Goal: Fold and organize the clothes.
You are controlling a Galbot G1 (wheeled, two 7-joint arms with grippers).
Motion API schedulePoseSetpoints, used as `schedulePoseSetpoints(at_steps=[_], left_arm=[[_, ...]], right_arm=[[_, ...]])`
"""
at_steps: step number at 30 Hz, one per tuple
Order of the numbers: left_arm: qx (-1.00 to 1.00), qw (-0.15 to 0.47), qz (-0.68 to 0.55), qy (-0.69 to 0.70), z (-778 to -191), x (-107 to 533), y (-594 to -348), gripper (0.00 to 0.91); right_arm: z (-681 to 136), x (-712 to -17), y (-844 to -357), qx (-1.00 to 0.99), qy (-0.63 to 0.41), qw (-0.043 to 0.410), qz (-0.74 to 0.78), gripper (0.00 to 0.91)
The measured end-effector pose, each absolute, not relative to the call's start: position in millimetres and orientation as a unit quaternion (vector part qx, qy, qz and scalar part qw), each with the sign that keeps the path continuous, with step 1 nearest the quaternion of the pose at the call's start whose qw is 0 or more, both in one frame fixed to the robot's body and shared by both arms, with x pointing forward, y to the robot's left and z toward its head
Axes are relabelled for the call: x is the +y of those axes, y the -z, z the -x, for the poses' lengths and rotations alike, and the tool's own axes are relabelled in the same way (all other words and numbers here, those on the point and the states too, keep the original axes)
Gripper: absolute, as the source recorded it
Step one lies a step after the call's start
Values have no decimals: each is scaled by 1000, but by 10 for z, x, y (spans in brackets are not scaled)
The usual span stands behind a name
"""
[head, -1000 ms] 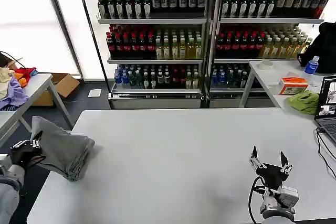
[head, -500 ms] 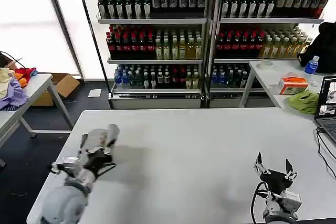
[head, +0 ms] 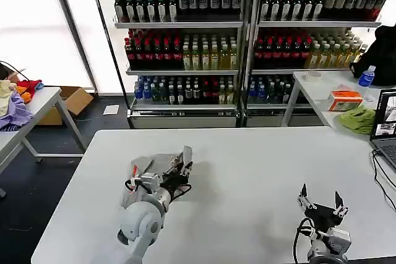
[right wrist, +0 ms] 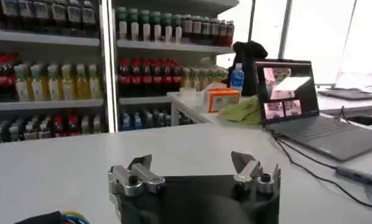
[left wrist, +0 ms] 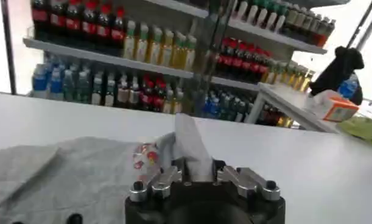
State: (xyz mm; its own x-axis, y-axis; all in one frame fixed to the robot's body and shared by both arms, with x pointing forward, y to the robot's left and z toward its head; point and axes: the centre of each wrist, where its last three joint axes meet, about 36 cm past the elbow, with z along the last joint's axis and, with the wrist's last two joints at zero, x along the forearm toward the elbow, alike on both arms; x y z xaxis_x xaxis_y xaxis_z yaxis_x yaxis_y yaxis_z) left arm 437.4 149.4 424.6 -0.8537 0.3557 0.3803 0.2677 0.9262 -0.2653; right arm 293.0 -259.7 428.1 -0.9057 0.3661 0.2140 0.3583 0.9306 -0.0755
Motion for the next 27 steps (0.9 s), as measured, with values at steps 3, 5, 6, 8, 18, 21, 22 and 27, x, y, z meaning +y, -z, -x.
schedulePoseSetpoints(at_steps=[3,5,6,8,18,21,22,27], left_arm=[[-953,213,178,-118,-4396,1411,-4264,907],[-949,211,190,-133,-4391,1373,-4282,907],[-948,209,196,-142,-4381,1351,-4303,907],[-946,200,202,-153,-4366,1330,-4349,907],[-971,167,140,-97,-4403,1687,-4477,907],[-979,159,109,-70,-4422,1921,-4543,907],[-981,157,99,-63,-4426,2006,-4569,907],[-985,154,59,-40,-4390,2322,-4645,907]], right_arm=[[-2956,-2583,-4264,-977,-17,116,180,907],[-2986,-2572,-4252,-978,-15,119,173,907],[-3003,-2566,-4248,-978,-13,120,169,907],[-3049,-2548,-4242,-979,-2,125,160,907],[-3583,-2303,-4301,-981,107,154,57,907],[-3834,-2195,-4351,-975,142,173,14,907],[-3917,-2157,-4364,-972,151,181,-1,907],[-4304,-1961,-4464,-957,184,213,-76,907]])
